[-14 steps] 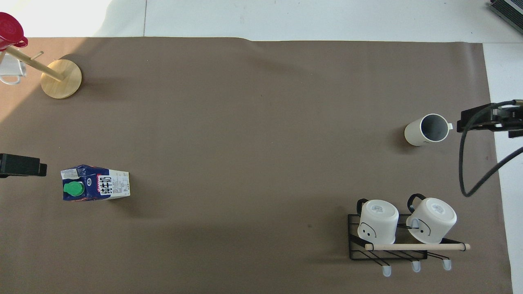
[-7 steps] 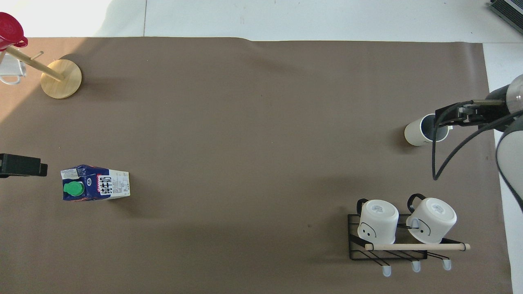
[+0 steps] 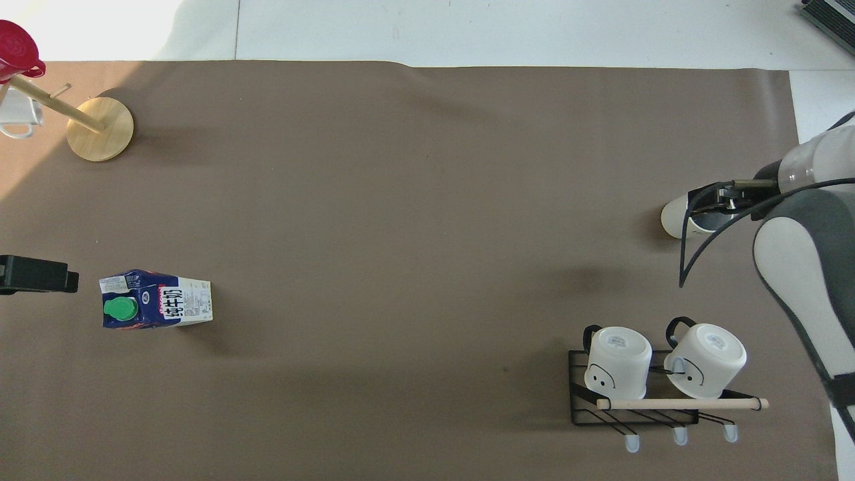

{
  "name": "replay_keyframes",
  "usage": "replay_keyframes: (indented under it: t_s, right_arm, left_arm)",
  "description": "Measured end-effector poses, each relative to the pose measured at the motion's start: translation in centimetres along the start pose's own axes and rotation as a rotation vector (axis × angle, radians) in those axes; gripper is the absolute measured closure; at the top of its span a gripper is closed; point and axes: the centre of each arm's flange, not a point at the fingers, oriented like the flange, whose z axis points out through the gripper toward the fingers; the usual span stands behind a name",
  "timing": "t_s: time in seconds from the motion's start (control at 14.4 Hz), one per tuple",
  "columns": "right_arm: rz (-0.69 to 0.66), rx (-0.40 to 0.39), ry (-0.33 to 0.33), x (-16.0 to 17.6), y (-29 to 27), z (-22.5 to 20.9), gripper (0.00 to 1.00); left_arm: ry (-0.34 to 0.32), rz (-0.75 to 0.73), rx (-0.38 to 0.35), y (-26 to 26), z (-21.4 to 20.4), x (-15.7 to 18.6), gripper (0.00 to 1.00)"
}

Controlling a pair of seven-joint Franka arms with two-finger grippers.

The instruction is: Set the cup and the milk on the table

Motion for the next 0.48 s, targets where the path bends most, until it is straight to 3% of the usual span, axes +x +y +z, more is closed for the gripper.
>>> replay_keyframes:
  t_s: [0.48]
  right_arm:
    - [-0.001,0.0,0.012,2.3,0.1,7.1,0.0]
  left_arm:
    - [-0.015,-0.006,-0.001,-0.3,5.8,0.3,0.0]
